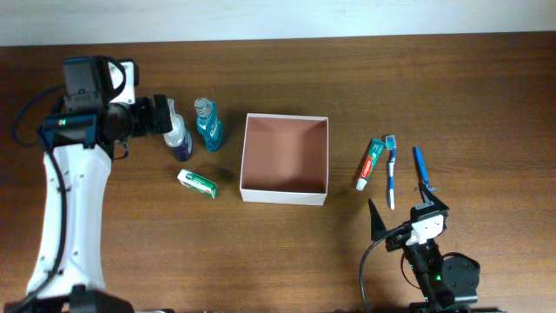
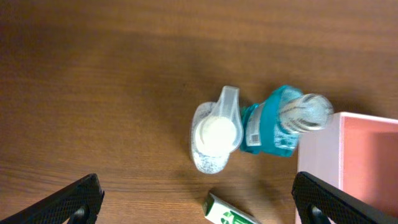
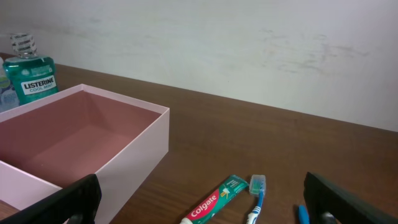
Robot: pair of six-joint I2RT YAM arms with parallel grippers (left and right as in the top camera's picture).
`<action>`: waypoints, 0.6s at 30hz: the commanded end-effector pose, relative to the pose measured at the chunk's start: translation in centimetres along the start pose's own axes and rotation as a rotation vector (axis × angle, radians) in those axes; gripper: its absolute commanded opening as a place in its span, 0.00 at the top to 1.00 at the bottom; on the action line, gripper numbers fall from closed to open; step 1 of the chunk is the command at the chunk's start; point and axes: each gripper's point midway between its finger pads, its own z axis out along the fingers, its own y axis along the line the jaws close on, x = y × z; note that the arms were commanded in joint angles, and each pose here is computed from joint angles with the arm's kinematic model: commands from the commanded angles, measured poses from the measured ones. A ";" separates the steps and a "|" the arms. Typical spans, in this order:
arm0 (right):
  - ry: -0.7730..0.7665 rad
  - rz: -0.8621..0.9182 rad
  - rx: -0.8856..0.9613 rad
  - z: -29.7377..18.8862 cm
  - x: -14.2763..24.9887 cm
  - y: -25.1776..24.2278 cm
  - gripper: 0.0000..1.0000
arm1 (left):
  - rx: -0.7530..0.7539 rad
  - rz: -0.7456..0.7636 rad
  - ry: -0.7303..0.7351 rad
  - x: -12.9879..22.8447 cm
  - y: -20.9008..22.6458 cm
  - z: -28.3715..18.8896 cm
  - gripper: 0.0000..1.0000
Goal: Pack container
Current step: 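Move the left gripper to the white foam soap pump bottle and grasp it, then lift the soap bottle with the left gripper and lower it into the box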
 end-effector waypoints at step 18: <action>0.000 0.004 -0.019 0.0 0.2 0.4 0.01 | 0.019 0.146 0.164 2.1 -2.5 9.7 0.17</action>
